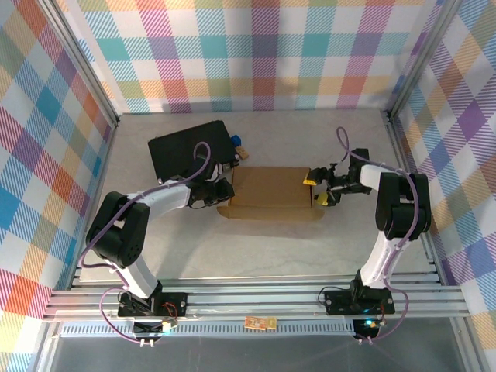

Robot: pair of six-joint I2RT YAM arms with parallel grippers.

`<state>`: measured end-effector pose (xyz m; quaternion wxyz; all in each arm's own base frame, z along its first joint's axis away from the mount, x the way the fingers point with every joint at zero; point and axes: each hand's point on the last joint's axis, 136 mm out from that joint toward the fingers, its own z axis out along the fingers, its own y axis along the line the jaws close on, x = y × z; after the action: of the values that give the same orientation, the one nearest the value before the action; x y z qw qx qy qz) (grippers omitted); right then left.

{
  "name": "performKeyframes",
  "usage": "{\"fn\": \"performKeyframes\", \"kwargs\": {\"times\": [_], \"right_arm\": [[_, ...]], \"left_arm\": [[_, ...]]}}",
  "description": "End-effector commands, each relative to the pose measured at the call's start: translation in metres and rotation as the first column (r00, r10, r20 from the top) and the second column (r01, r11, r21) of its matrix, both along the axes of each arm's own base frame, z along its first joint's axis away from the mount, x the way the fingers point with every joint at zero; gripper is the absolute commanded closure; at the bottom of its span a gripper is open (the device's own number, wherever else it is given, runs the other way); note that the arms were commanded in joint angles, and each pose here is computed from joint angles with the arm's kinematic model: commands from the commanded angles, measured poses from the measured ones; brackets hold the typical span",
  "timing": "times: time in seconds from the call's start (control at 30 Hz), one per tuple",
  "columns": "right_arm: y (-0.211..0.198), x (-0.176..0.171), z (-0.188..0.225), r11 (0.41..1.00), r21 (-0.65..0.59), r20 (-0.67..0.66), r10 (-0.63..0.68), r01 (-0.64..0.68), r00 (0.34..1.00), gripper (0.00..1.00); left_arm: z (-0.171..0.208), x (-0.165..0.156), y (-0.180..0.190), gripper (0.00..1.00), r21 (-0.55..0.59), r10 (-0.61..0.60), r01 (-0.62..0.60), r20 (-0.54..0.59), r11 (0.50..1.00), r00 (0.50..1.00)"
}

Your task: Fold the paper box

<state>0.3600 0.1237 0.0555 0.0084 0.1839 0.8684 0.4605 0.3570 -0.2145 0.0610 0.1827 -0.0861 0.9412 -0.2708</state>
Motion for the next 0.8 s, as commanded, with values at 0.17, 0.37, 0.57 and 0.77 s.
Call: {"fn": "performKeyframes", "kwargs": {"times": [0.17, 0.37, 0.57, 0.77], "right_arm": [[0.037, -0.015, 0.021, 0.984, 0.161, 0.069, 0.071, -0.081, 0.995, 0.19], [0.045, -0.017, 0.028, 0.980, 0.174, 0.056, 0.085, -0.094, 0.995, 0.22], [0.014, -0.024, 0.016, 0.997, -0.073, 0.048, 0.024, -0.020, 0.999, 0.22], [0.005, -0.022, 0.015, 1.000, 0.012, 0.115, -0.022, 0.021, 0.993, 0.20]], "left_arm": [[-0.075, -0.051, 0.055, 0.85, 0.218, 0.083, -0.032, -0.231, 0.975, 0.969], [-0.076, -0.043, 0.052, 0.85, 0.196, 0.088, -0.046, -0.213, 0.979, 0.973], [-0.081, -0.047, 0.059, 0.88, 0.217, 0.106, -0.055, -0.229, 0.975, 0.968], [-0.085, -0.056, 0.071, 0.89, 0.232, 0.105, -0.046, -0.245, 0.972, 0.964]]}}
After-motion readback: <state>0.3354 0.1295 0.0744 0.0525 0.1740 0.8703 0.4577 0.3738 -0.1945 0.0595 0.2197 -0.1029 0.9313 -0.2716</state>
